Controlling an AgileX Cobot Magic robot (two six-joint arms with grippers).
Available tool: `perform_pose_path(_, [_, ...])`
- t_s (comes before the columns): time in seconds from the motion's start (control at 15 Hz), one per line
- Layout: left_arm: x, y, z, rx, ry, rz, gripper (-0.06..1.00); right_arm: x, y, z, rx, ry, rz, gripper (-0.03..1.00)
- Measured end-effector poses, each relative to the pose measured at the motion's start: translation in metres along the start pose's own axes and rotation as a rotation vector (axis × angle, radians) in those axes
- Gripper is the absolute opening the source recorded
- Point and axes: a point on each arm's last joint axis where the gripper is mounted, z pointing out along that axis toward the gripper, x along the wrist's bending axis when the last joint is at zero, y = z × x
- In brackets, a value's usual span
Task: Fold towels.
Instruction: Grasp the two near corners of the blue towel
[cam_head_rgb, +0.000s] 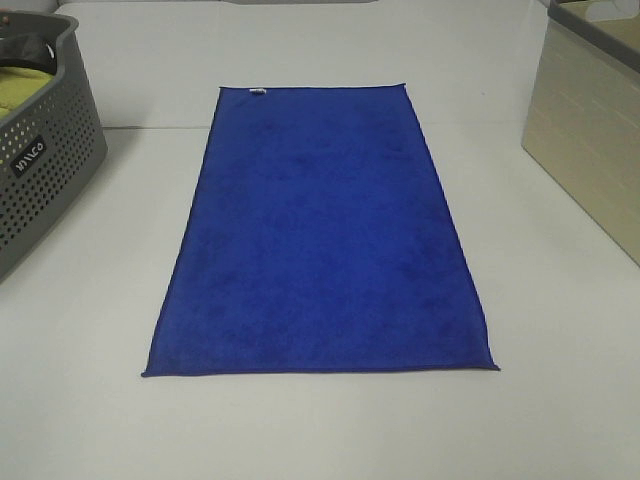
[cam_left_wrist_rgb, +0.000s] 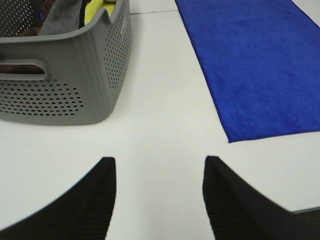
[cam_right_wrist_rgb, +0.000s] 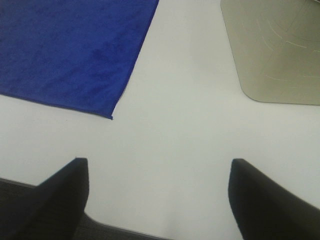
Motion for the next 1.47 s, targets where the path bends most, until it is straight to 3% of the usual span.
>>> perform_pose_path(1.47, [-0.0001, 0.0, 0.0, 0.0, -0.001, 0.0, 0.51, 0.0, 0.0, 0.0, 0.0, 0.0, 0.0, 0.75])
